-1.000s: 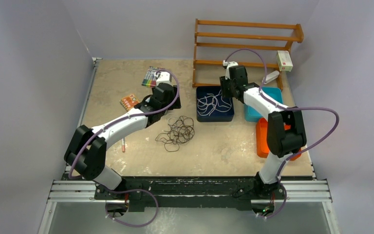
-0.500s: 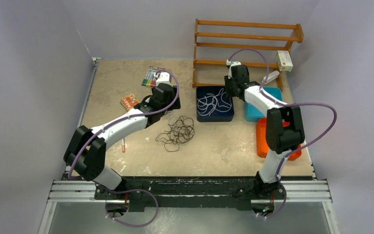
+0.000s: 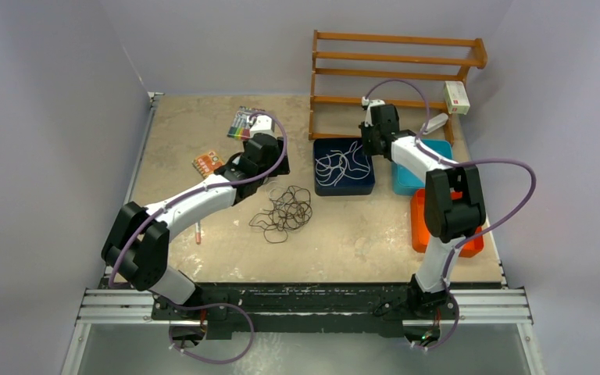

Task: Untangle the cables

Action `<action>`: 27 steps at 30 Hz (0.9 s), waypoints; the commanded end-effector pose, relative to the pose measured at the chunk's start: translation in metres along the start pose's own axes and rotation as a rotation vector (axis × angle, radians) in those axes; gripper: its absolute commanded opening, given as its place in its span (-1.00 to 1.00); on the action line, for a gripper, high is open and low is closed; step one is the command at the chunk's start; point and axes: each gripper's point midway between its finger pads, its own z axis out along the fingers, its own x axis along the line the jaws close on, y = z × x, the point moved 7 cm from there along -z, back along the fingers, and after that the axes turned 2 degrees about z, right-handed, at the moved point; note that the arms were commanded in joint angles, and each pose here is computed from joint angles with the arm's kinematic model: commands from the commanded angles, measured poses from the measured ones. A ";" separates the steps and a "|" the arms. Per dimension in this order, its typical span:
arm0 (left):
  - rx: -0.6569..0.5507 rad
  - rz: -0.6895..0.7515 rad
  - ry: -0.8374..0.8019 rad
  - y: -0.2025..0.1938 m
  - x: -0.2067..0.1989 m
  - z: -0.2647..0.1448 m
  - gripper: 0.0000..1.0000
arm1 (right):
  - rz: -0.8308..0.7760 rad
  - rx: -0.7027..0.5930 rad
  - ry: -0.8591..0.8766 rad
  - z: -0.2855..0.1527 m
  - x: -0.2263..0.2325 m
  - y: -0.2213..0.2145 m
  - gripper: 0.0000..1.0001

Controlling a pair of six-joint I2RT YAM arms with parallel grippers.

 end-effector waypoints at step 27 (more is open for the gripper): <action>-0.022 -0.011 0.047 0.002 0.009 -0.004 0.22 | -0.115 0.064 0.134 0.030 0.030 -0.008 -1.00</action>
